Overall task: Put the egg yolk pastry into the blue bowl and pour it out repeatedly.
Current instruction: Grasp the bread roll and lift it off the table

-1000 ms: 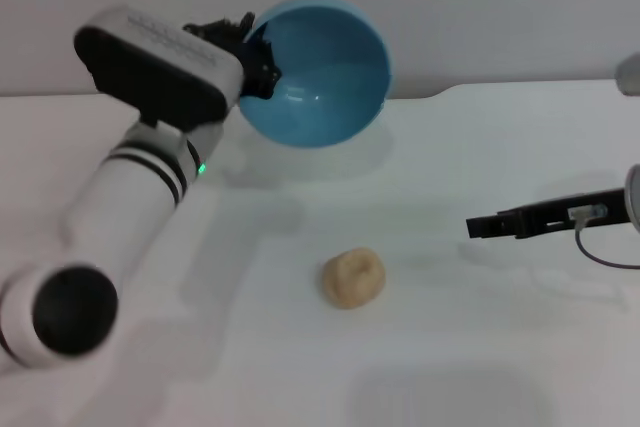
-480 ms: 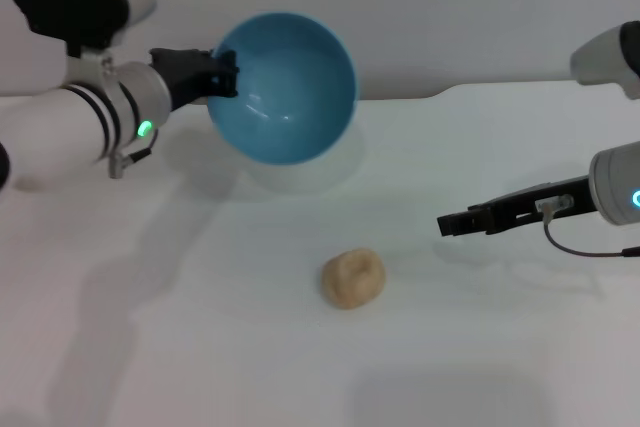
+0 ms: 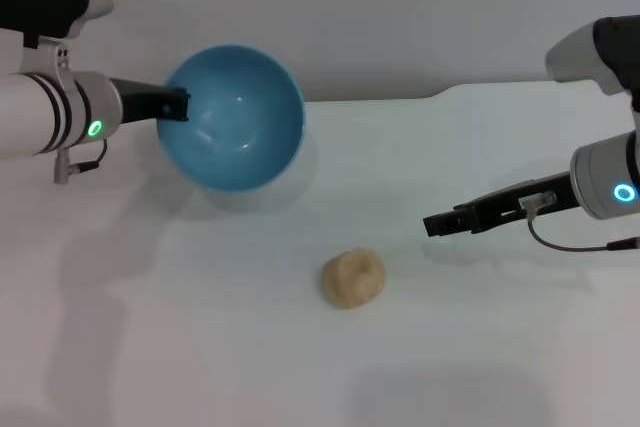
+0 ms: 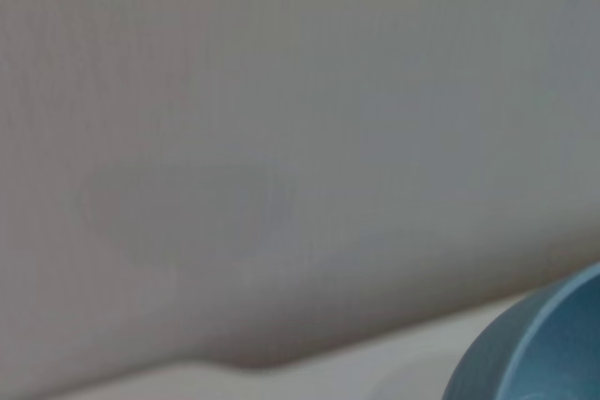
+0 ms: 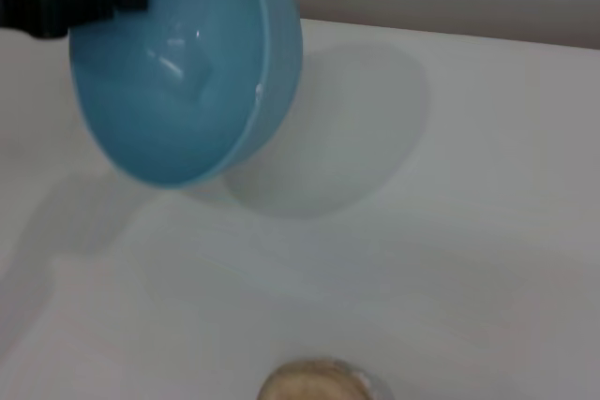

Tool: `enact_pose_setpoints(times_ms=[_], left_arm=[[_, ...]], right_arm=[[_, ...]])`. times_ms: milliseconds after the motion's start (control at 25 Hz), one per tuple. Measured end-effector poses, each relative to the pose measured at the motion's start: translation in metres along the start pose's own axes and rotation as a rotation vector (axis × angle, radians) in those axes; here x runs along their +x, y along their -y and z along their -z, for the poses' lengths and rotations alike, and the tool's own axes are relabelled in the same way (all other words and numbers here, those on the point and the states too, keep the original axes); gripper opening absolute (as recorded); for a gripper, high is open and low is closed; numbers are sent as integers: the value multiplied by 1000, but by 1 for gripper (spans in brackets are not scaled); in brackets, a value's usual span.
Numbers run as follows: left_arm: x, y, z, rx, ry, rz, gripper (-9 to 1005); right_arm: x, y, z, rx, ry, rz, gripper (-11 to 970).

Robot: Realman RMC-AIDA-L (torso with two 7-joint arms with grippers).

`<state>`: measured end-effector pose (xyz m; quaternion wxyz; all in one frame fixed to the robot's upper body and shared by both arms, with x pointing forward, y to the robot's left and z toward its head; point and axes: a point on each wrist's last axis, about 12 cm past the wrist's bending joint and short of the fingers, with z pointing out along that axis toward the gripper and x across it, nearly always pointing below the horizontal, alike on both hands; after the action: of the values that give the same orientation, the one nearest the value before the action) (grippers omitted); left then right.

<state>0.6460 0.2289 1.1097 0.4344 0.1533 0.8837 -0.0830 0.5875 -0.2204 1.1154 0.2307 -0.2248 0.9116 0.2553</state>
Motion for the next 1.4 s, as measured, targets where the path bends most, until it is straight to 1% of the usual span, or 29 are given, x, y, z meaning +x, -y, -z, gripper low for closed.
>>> enact_pose_setpoints(times_ms=[200,320,520,680,880,1040,1400], left_arm=[[0,3,4,10,-180,-33,32],[-4,7,7,10,-251,-57,31],[-8,13,12,23,-282,-62,30],[-13,16,16,35,-296,-61,31],[-13,17,17,34,-304,-53,30],[-14,18,18,38,-311,-54,30],[-16,21,18,39,-320,-70,31]], right_arm=[[-3,-3,-9,-6,-22,6,493],[-6,-7,-21,4,-49,36,494],[-9,-14,-36,18,-95,81,494],[-11,-18,-40,18,-101,99,494],[-13,-23,-45,19,-100,122,493],[-12,-28,-51,13,-96,131,494],[-5,-31,-67,20,-83,122,493]])
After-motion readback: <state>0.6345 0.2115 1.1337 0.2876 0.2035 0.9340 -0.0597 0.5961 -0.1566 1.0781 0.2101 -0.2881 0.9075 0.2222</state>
